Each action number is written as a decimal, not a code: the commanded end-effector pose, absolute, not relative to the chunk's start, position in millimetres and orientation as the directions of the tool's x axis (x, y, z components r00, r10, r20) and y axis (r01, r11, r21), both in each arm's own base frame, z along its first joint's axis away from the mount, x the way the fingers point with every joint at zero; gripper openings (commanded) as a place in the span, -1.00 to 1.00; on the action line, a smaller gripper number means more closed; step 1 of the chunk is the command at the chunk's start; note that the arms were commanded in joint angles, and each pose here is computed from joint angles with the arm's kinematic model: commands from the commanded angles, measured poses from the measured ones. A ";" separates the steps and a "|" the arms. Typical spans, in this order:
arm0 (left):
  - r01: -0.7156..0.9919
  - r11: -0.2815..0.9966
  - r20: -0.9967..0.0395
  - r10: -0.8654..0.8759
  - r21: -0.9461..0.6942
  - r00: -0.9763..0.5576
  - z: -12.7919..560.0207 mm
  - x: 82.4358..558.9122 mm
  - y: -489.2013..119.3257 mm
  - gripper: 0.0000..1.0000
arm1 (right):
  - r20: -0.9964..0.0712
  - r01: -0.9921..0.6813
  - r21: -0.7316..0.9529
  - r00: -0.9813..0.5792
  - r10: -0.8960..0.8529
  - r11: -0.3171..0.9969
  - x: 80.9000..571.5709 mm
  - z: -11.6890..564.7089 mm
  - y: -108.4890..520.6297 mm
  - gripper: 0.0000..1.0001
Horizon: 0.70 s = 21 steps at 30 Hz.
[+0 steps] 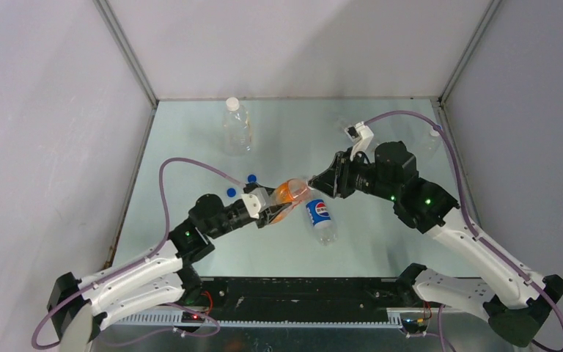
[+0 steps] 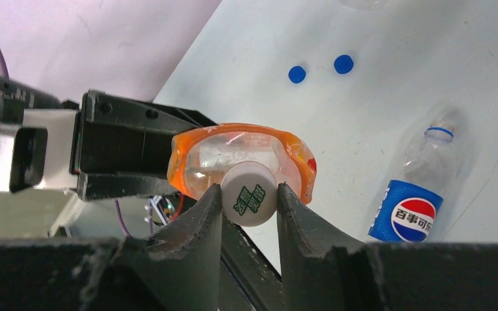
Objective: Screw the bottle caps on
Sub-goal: Screw the bottle cap onto the plastic bottle.
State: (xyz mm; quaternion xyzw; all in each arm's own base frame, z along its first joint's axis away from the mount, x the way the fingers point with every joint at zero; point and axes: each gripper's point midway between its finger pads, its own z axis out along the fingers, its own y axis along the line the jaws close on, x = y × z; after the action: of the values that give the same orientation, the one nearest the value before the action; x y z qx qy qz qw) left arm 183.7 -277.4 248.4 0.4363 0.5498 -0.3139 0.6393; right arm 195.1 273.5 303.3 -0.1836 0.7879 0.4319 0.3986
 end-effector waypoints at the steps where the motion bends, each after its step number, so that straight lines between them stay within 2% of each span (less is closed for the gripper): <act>1: 0.813 0.520 -0.905 -0.159 0.264 0.395 338.4 185.8 -277.5 -1.00 | -0.631 -0.510 0.668 -0.774 0.051 0.542 165.9 282.1 292.2 -0.87; 5: 0.813 0.529 -0.923 -0.128 0.245 0.362 320.9 187.8 -274.2 -1.00 | -0.650 -0.515 0.663 -0.756 0.078 0.544 167.6 289.3 290.6 -0.66; 8: 0.806 0.555 -0.943 -0.110 0.204 0.315 303.1 191.6 -268.2 -1.00 | -0.700 -0.557 0.628 -0.709 0.083 0.543 169.2 298.4 285.0 -0.26; 12: 0.794 0.586 -0.966 -0.068 0.164 0.250 273.8 196.0 -260.2 -1.00 | -0.761 -0.614 0.580 -0.642 0.088 0.535 169.7 311.5 278.7 0.09; 21: 0.795 0.603 -0.991 -0.051 0.069 0.125 241.6 202.9 -251.0 -1.00 | -0.878 -0.781 0.418 -0.479 -0.017 0.464 156.4 324.1 267.3 0.53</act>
State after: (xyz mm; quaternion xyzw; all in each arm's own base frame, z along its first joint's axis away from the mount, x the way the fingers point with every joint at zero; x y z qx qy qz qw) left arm 195.5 -258.5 231.3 0.3562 0.5780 -0.2970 0.6715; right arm 165.7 273.1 312.7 -0.1991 0.7753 0.4445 0.4021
